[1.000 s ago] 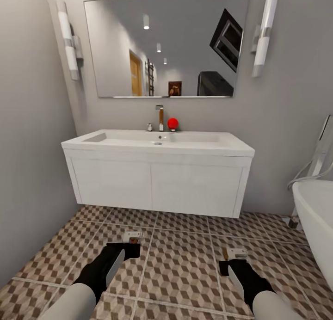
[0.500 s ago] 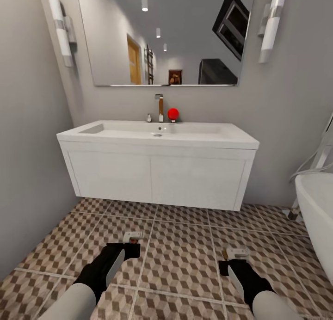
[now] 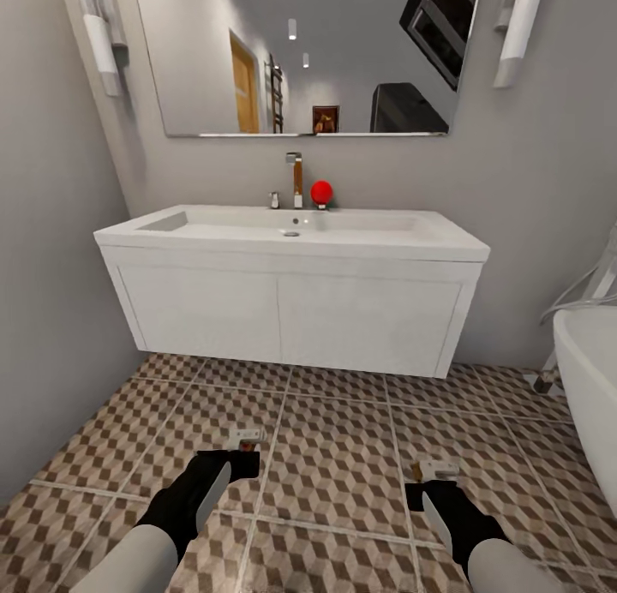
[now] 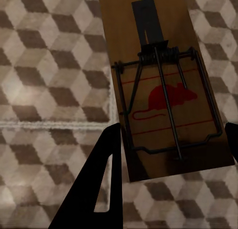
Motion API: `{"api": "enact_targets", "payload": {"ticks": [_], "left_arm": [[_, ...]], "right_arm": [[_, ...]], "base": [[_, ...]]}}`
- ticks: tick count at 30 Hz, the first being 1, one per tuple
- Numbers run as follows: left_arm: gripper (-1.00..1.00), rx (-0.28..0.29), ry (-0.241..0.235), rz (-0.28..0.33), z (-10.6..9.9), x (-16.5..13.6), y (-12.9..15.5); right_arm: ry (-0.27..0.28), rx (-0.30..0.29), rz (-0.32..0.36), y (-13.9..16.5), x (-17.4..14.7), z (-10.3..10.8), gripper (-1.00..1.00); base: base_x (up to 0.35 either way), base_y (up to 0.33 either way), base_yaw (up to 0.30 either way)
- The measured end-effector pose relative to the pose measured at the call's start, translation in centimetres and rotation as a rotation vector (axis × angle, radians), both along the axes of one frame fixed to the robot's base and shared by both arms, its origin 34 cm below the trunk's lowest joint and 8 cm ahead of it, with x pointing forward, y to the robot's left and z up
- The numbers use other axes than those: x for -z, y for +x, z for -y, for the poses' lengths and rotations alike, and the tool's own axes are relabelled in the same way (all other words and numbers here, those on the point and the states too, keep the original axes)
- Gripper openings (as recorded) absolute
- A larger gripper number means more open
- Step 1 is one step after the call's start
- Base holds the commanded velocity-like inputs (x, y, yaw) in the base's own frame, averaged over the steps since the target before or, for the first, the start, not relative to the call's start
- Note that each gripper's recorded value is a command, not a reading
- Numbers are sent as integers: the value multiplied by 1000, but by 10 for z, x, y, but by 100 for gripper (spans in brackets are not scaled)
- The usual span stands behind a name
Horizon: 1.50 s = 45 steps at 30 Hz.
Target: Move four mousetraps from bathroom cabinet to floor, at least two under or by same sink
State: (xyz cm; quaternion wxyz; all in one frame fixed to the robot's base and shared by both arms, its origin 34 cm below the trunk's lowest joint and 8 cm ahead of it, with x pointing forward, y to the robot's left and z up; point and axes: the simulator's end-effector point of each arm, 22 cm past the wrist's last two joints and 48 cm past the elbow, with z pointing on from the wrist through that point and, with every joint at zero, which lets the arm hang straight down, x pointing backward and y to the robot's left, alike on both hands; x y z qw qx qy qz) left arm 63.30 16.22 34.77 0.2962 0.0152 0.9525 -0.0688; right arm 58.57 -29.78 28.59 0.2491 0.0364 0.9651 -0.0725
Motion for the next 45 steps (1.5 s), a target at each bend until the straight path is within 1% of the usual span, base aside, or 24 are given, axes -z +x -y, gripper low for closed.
{"api": "enact_targets", "payload": {"ticks": [12, 19, 27, 37, 45], "left_arm": [[-100, 3, 7, -49, 0, 28, -8], [-100, 8, 15, -77, -1, 45, -14], [-100, 9, 17, -104, -1, 61, -19], [-100, 14, 13, -110, 2, 72, -17], [-100, 15, 11, -82, 3, 63, -8]], "right_arm": [[-28, 6, -19, 0, 15, 9, -100], [-31, 14, -7, 27, 7, 9, -100], [-29, 13, -31, 25, 23, 8, -100], [-29, 12, -63, 16, 45, 7, -100], [-31, 9, -63, 16, 44, 6, -100]], "base": [[0, 0, 0], [0, 0, 0], [0, 0, 0], [0, 0, 0], [0, 0, 0]]}}
